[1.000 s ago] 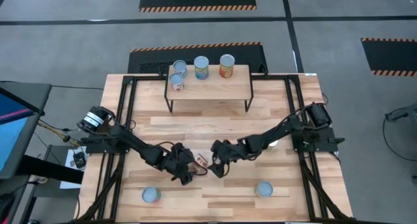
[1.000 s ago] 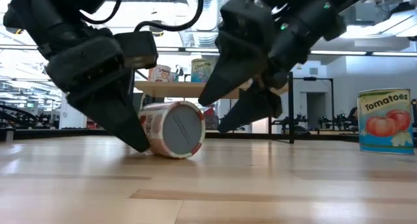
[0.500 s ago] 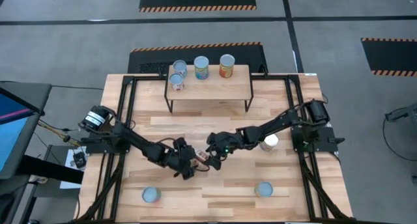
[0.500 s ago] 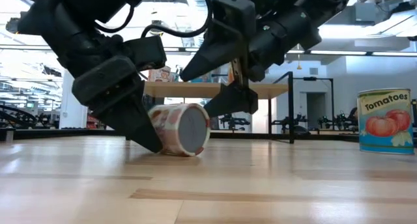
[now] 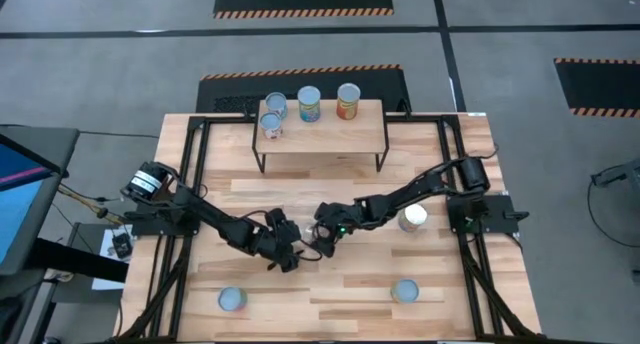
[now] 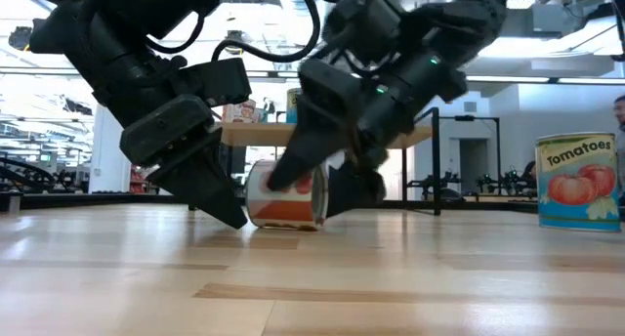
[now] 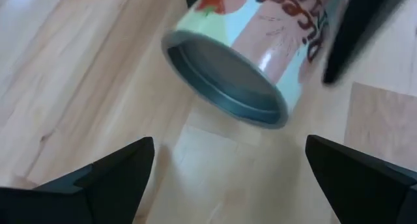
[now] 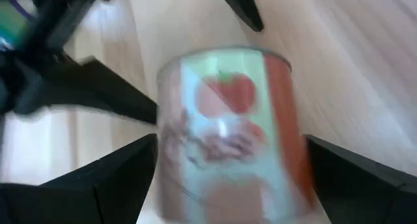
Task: Pick and place cans onto a shelf
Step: Put the canned diced tomatoes on the shelf
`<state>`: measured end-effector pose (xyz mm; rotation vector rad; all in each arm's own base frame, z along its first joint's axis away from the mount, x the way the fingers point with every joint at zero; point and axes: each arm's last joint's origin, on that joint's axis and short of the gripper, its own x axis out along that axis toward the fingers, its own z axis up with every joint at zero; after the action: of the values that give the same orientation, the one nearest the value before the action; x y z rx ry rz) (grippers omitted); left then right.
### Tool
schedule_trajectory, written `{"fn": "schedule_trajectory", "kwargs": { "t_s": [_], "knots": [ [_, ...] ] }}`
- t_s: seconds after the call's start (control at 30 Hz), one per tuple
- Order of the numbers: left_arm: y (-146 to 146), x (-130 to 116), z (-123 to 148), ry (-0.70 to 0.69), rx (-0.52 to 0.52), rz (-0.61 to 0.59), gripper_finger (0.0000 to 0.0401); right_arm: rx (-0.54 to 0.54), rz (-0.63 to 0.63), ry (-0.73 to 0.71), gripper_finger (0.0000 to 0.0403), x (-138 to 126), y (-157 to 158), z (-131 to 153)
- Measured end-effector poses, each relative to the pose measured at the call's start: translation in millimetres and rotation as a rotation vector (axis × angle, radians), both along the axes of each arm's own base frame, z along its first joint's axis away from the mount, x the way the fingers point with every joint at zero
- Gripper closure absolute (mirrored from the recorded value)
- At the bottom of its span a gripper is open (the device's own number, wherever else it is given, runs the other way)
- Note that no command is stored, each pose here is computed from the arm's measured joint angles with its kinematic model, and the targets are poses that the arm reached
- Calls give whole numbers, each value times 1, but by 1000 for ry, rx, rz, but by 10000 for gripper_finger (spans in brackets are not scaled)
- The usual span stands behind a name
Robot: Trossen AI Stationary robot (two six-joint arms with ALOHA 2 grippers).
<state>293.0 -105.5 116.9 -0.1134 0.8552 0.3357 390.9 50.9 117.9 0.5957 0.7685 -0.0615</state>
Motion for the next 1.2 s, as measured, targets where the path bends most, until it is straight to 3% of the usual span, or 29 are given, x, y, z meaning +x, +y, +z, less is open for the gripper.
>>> {"fn": "schedule_trajectory", "kwargs": {
  "t_s": [0.2,0.43,0.67,0.77,0.87,0.93,1.1,1.2],
  "knots": [
    [0,-1,0,11,8,3,12,-10,29,-21,17,5,5,-1],
    [1,-2,-1,21,8,9,12,-111,44,-28,94,2,16,1],
    [-3,0,5,-47,5,37,12,-401,-13,-83,103,-3,41,4],
    [-9,-5,16,-91,74,34,12,-569,-80,-124,87,-9,54,5],
    [-15,-16,36,-173,185,44,12,-683,-142,-221,84,-20,63,6],
    [-15,-25,49,-249,205,46,12,-755,-189,-306,91,-31,68,4],
    [-4,-45,60,-559,58,35,12,-911,-242,-502,97,-53,74,10],
    [9,-54,60,-812,-103,-11,12,-1046,-206,-481,89,-56,74,9]
  ]
}}
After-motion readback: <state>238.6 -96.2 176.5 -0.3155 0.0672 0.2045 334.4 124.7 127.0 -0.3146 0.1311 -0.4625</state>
